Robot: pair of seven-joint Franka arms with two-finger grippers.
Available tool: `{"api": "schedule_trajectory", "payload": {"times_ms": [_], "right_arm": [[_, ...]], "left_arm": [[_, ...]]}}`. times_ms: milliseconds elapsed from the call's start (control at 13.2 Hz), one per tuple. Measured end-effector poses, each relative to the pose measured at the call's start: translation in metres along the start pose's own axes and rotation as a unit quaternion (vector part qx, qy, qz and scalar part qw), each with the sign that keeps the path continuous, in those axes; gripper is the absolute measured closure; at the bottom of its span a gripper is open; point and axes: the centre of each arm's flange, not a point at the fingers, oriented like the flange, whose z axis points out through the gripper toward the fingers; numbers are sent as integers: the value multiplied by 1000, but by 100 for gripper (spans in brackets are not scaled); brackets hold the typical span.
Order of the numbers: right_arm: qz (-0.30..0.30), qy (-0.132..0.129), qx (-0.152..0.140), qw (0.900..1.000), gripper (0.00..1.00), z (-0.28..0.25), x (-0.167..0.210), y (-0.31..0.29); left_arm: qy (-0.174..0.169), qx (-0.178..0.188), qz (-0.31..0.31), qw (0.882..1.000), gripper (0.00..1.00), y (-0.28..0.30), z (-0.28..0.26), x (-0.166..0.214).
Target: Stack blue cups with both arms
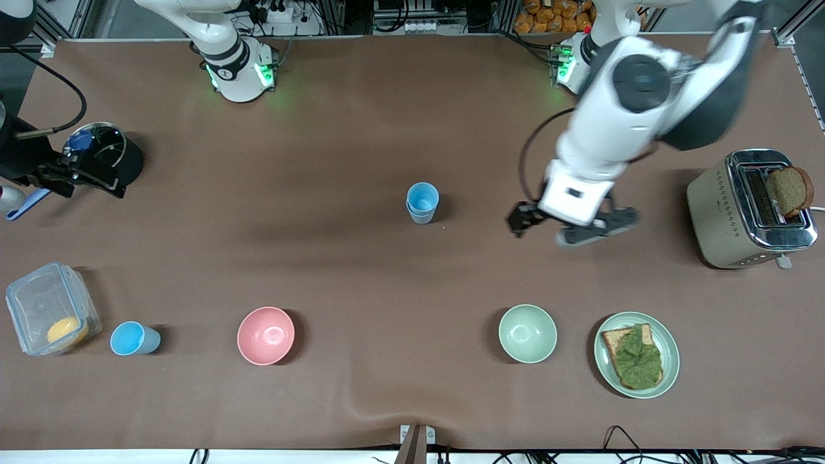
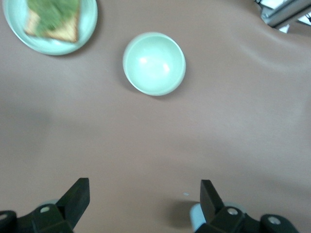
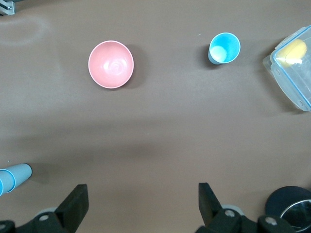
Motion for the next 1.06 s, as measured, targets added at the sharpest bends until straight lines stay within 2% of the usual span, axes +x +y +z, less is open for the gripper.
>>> {"api": "schedule_trajectory", "payload": {"times_ms": [456,760,912,1064], "right_arm": [[-3,-10,-3,1000,0,7,2,-3],[-5,-10,-21,1000,0,8,2,0],[-4,-19,-27,999,0,14,2,2],[-4,-32,-44,998,0,23,2,6]], "left_arm": [[-23,38,56,997,0,-83,-59,41],[-31,31,64,997,0,-119,-79,53],[-30,24,73,997,0,-127,-87,55],[-28,27,88,995,0,-136,-96,54]]}}
